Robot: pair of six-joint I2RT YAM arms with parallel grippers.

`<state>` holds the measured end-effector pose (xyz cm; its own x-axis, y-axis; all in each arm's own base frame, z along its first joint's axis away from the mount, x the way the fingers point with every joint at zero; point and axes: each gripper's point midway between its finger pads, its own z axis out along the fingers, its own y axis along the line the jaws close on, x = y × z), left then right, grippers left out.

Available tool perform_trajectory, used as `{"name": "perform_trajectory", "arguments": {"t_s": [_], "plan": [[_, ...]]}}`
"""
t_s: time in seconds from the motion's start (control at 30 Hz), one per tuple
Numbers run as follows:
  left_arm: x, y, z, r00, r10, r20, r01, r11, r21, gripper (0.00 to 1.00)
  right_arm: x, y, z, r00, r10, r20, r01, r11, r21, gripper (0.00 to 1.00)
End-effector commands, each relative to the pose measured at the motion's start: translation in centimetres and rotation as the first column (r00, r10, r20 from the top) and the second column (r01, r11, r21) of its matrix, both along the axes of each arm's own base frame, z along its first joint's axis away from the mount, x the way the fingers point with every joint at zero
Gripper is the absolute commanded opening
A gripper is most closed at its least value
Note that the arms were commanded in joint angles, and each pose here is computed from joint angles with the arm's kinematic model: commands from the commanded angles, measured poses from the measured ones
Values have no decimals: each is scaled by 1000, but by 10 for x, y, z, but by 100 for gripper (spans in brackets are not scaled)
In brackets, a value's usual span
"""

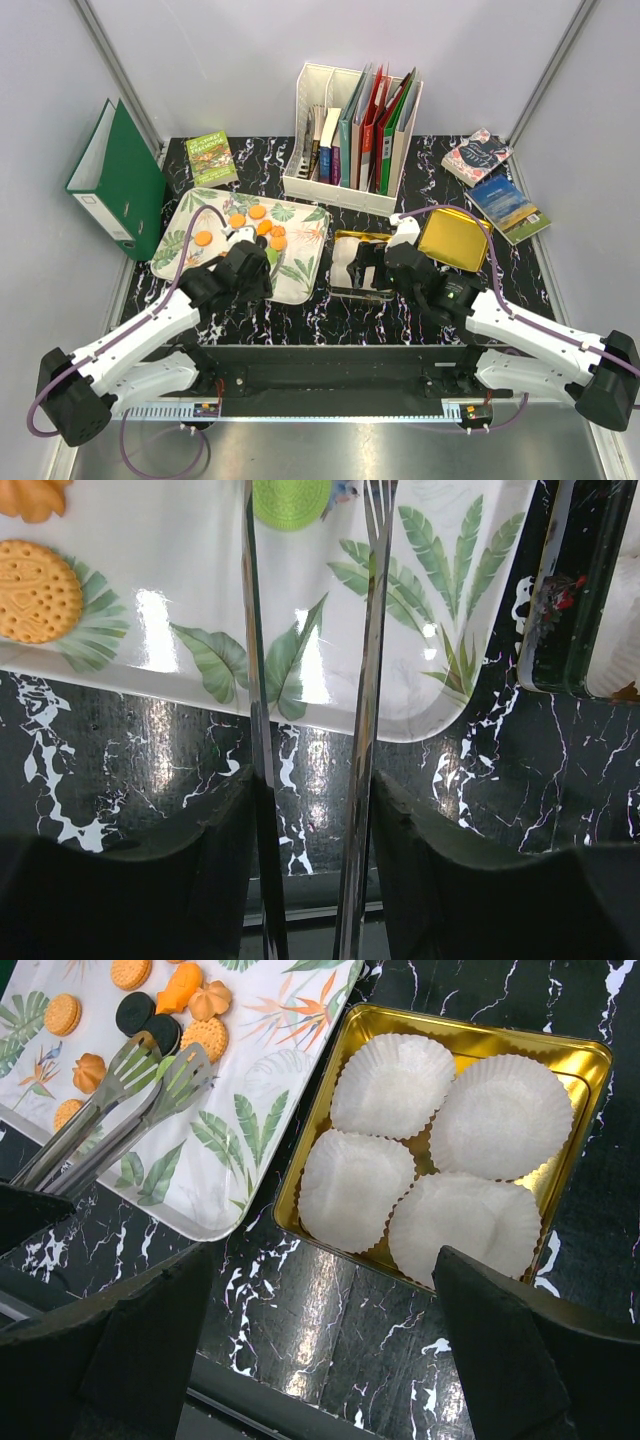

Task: Pack the cookies

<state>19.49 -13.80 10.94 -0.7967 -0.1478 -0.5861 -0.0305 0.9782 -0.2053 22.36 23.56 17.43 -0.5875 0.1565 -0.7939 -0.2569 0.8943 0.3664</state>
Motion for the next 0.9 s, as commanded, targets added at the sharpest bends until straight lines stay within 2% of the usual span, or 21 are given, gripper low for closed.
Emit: {"name": "perform_trajectory", "arguments": {"t_s": [0.0,0.57,0.67,0.87], "plan": [[4,-8,5,1000,1,28,1,999,-49,49,4,3,7,1000,-16,23,16,999,29,100],[-8,6,-12,1000,27,-3,-27,1000,-11,49,4,5,5,1000,-13,18,12,1000,23,100],[-8,6,-12,1000,27,-6,-27,1000,-8,47,5,4,5,1000,-15,19,15,1000,22,100],[-7,4,-6,1000,17,4,-16,1000,-16,35,4,4,5,1000,-15,20,15,1000,23,100]]}}
